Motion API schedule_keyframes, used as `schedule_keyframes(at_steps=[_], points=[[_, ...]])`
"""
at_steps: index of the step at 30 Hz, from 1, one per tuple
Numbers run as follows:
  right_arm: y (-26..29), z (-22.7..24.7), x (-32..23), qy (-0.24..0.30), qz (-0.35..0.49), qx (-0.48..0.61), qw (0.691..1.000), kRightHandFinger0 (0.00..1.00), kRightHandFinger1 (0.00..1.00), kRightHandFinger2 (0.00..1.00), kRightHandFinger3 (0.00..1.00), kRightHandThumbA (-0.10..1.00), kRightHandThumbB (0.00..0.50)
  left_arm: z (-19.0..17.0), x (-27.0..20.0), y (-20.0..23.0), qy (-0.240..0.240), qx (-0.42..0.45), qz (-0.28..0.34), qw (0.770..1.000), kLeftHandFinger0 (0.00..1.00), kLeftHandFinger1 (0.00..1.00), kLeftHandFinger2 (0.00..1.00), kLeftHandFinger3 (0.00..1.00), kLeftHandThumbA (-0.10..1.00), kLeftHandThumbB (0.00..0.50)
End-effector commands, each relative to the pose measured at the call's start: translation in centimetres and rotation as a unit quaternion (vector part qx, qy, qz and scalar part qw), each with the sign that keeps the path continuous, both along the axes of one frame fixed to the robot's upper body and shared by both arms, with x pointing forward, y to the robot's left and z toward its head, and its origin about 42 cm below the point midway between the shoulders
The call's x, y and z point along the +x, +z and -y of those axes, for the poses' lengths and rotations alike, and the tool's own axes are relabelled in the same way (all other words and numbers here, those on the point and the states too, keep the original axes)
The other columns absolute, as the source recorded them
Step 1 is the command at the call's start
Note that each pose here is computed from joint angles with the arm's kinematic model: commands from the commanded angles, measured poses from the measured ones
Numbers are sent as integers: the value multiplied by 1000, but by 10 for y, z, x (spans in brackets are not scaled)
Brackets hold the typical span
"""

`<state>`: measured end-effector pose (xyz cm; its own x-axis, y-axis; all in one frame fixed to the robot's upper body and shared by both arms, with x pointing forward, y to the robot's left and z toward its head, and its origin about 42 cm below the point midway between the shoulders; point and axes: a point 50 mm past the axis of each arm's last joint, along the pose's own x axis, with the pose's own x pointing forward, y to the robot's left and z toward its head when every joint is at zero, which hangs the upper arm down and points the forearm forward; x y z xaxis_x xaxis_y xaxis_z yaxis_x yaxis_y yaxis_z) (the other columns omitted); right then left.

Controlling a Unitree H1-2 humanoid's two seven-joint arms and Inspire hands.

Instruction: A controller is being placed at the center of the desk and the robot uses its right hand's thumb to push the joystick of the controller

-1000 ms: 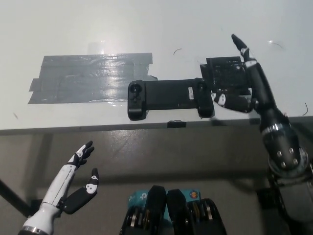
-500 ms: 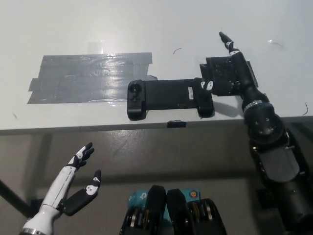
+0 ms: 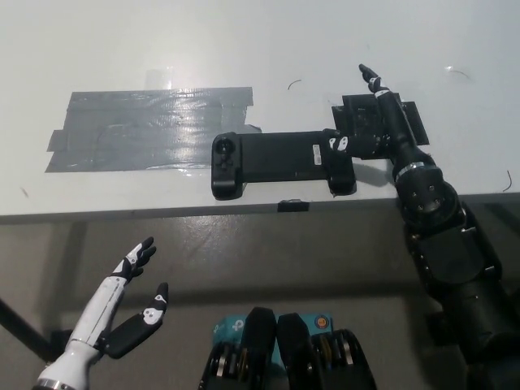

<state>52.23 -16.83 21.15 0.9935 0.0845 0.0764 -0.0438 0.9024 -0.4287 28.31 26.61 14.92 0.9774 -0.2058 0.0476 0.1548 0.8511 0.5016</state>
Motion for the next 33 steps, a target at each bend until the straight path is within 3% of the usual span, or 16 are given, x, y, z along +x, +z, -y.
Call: schedule_keyframes(at_steps=[1,4,8,14,23,28,29,33], points=[[39,-6,16,-7,55,22,998,1000,1000,1000,1000,1000,284,2,1,12,-9,0,22,1000,1000,1000,1000,1000,456,14],[36,-3,18,-12,52,19,998,1000,1000,1000,1000,1000,276,3,1,13,-9,-1,19,1000,1000,1000,1000,1000,452,12],[31,1,22,-20,43,20,999,1000,1000,1000,1000,1000,300,3,2,12,-9,-2,21,1000,1000,1000,1000,1000,445,16],[30,8,27,-31,35,13,999,1000,1000,1000,1000,1000,251,3,3,12,-9,-4,23,1000,1000,1000,1000,1000,438,13],[35,17,33,-46,34,12,998,1000,1000,1000,1000,1000,238,4,4,12,-10,-4,22,1000,1000,1000,1000,1000,437,19],[38,24,36,-52,36,12,998,1000,1000,1000,1000,1000,255,3,4,13,-10,-3,24,1000,1000,1000,1000,1000,433,15],[38,25,37,-56,36,10,998,1000,1000,1000,1000,1000,233,3,5,13,-11,-2,25,1000,1000,1000,1000,1000,432,15],[37,32,37,-68,34,-3,997,1000,1000,1000,1000,1000,225,3,5,14,-9,1,25,1000,1000,1000,1000,1000,430,17]])
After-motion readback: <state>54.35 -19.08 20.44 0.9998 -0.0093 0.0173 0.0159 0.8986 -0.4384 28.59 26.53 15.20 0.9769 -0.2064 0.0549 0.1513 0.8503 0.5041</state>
